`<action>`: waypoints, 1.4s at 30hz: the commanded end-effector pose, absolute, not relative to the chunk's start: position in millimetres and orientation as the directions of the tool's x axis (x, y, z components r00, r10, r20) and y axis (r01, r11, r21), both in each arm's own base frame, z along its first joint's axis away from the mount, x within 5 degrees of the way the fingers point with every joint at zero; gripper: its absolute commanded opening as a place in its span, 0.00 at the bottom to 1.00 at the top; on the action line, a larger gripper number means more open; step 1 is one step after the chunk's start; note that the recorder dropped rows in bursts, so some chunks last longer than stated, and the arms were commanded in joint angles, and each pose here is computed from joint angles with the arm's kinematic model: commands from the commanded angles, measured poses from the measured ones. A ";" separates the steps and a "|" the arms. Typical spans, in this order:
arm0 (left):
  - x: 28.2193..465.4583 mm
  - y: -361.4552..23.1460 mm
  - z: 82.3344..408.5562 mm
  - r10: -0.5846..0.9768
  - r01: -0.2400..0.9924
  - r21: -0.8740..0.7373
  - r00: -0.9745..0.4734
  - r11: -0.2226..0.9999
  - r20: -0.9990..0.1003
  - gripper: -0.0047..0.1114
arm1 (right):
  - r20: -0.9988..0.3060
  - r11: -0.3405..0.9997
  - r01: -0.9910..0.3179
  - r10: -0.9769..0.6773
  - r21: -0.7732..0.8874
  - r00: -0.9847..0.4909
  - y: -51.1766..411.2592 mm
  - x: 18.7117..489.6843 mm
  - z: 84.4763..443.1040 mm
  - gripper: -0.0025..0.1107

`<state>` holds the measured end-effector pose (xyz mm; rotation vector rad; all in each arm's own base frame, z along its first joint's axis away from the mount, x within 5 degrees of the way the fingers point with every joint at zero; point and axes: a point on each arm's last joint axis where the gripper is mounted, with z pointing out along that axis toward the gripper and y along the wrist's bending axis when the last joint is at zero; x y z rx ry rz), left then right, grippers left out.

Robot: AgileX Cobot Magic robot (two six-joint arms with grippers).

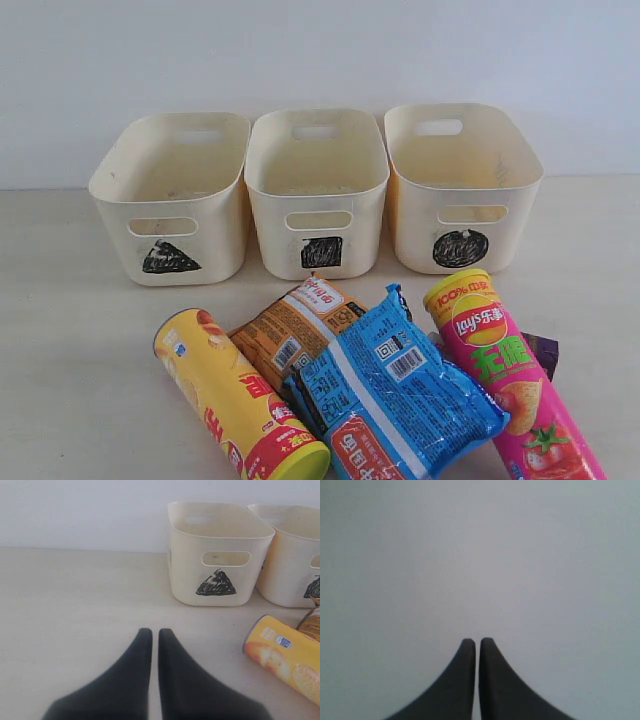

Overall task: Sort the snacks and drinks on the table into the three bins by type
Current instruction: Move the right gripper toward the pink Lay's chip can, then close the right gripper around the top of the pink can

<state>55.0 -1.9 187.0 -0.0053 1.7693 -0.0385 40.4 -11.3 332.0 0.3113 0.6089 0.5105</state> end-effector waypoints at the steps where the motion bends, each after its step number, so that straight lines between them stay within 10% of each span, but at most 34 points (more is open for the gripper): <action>1: 54.9 -2.1 188.7 -0.026 0.021 -0.030 -0.183 0.999 -0.983 0.07 | -0.521 0.907 -0.256 0.405 0.335 0.751 -11.3 74.0 382.6 0.02; 8: 54.9 -2.1 188.7 -0.026 0.021 -0.030 -0.183 0.999 -0.983 0.07 | -0.755 0.941 -0.143 0.333 0.308 0.565 -9.0 168.8 404.9 0.02; 14: 54.9 -2.1 188.7 -0.026 0.021 -0.030 -0.183 0.999 -0.983 0.07 | -0.998 0.998 -0.010 0.062 0.063 -0.022 -0.4 249.5 388.5 0.02; 23: 54.9 -2.1 188.7 -0.026 0.021 -0.030 -0.183 0.999 -0.983 0.07 | -0.607 0.948 -0.173 -0.304 -0.266 -0.734 24.5 292.2 375.6 0.02; 33: 54.9 -2.1 188.7 -0.026 0.021 -0.030 -0.183 0.999 -0.983 0.07 | -0.354 0.900 -0.425 -0.431 -0.097 -0.830 66.3 279.9 351.8 0.02; 42: 54.9 -2.1 188.7 -0.026 0.021 -0.030 -0.183 0.999 -0.983 0.07 | -0.335 0.891 -0.453 -0.417 0.036 -0.845 77.5 272.4 291.6 0.58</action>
